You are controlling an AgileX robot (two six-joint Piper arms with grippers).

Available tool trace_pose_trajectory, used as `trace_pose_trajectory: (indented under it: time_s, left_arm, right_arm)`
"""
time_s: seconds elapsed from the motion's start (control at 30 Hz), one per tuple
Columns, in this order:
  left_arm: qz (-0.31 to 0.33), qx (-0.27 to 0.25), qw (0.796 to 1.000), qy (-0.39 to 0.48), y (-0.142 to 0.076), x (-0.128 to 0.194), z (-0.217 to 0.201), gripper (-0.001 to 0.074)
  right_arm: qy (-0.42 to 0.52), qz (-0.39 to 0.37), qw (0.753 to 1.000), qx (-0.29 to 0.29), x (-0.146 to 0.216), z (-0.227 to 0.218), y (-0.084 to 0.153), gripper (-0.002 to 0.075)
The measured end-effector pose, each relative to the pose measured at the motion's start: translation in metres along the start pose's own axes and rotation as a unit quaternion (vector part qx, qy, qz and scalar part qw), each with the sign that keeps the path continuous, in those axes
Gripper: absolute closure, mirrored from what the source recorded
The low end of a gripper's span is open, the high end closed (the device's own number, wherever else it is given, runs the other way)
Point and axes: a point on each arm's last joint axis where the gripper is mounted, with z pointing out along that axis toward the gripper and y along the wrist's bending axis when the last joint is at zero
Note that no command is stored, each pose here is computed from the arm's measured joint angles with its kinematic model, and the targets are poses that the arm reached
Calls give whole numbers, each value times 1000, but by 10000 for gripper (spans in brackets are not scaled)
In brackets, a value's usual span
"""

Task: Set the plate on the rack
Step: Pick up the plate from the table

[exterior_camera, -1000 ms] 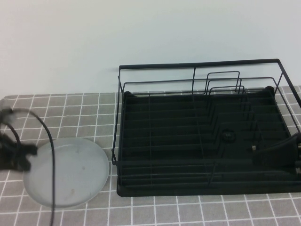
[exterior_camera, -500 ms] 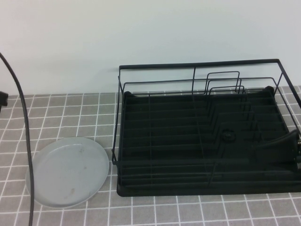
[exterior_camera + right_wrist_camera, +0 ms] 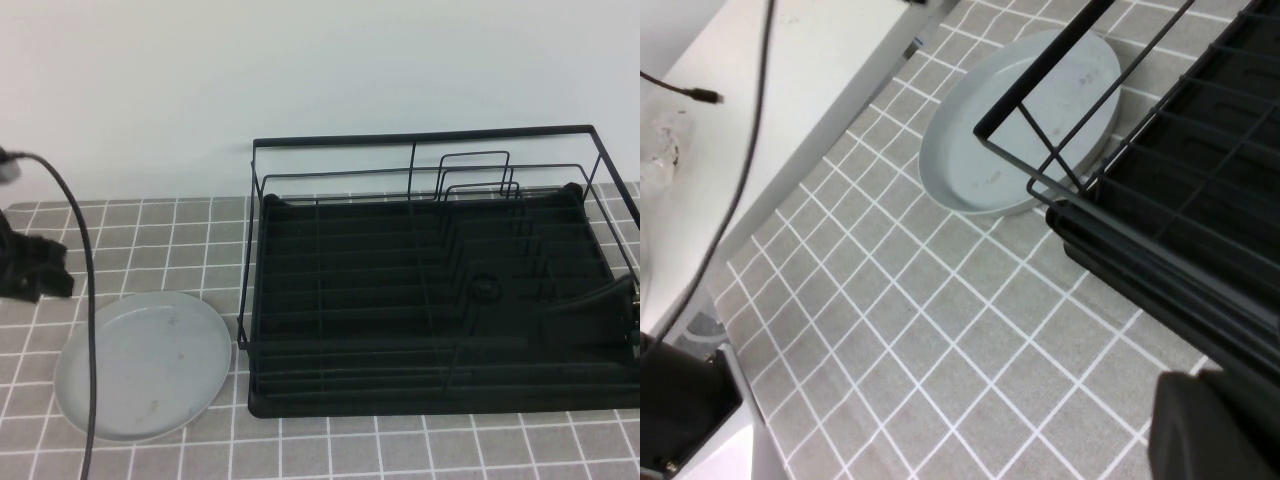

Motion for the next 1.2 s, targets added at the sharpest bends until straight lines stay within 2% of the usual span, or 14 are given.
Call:
trace_pose_trajectory:
  time_s: [0.17,0.6,1.07,1.2]
  left_arm:
    - [-3,-6,999,50,12,7,26,489]
    - [-30,2,993,111,30,19,72,492]
    - [-59,29,993,102,25,17,74,491]
    - [-48,45,996,65,17,4,59,491]
  right_arm:
    - [0,0,1000,0,0,0,0,729]
    - [1,0,1000,-4,0,0,1,729]
    - [2,-6,1000,-8,0,0,2,729]
    - [2,-7,1000,-8,0,0,2,729]
